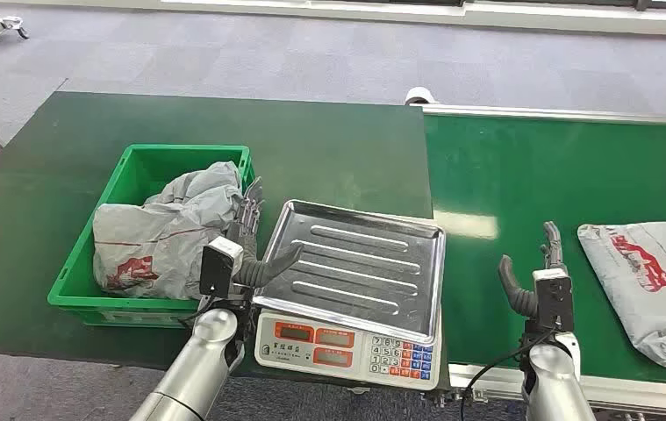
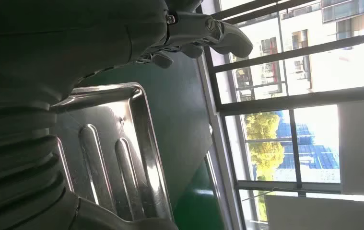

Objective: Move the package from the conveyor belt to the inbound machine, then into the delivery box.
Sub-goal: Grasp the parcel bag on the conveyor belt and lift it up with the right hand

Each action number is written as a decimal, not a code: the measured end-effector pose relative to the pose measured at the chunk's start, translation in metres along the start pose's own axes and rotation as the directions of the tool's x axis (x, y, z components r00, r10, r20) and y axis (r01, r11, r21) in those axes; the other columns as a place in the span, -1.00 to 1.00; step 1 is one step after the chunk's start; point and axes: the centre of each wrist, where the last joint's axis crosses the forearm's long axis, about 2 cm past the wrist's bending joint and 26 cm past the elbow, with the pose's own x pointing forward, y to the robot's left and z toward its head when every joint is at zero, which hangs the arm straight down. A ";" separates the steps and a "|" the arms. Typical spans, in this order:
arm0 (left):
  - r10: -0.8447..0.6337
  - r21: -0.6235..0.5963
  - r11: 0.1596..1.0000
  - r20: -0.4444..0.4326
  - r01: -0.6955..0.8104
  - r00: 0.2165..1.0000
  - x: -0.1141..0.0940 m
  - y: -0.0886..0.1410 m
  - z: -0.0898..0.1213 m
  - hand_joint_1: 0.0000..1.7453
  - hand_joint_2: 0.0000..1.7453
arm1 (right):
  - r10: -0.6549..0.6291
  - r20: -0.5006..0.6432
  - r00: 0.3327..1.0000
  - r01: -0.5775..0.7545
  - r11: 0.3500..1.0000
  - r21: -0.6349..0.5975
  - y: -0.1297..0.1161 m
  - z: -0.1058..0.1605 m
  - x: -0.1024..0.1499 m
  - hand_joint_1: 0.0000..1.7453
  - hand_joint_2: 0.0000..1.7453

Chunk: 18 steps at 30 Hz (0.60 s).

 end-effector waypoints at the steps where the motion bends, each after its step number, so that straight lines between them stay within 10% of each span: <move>1: 0.000 0.000 1.000 0.000 0.000 1.000 0.000 0.000 0.000 -1.00 1.00 | 0.000 0.000 1.000 0.000 1.000 0.000 0.000 0.000 0.000 -1.00 1.00; 2: 0.000 0.000 1.000 -0.001 0.000 1.000 0.000 0.000 0.000 -1.00 1.00 | 0.000 -0.001 1.000 0.000 1.000 0.002 0.000 0.000 0.000 -1.00 1.00; 6: 0.000 -0.001 1.000 -0.006 0.000 1.000 -0.001 0.000 0.000 -1.00 1.00 | -0.021 -0.008 1.000 0.021 1.000 0.002 0.001 0.000 -0.001 -1.00 -1.00; 12: 0.000 0.002 1.000 -0.007 0.000 1.000 -0.001 0.000 0.000 -1.00 1.00 | 0.237 0.032 0.971 -0.234 0.970 -0.069 -0.017 -0.008 -0.001 -1.00 -1.00; 18: -0.008 -0.001 1.000 -0.008 0.008 1.000 -0.002 0.000 0.001 -1.00 1.00 | 0.691 0.112 0.714 -0.674 0.722 -0.156 -0.046 -0.025 0.008 -1.00 -1.00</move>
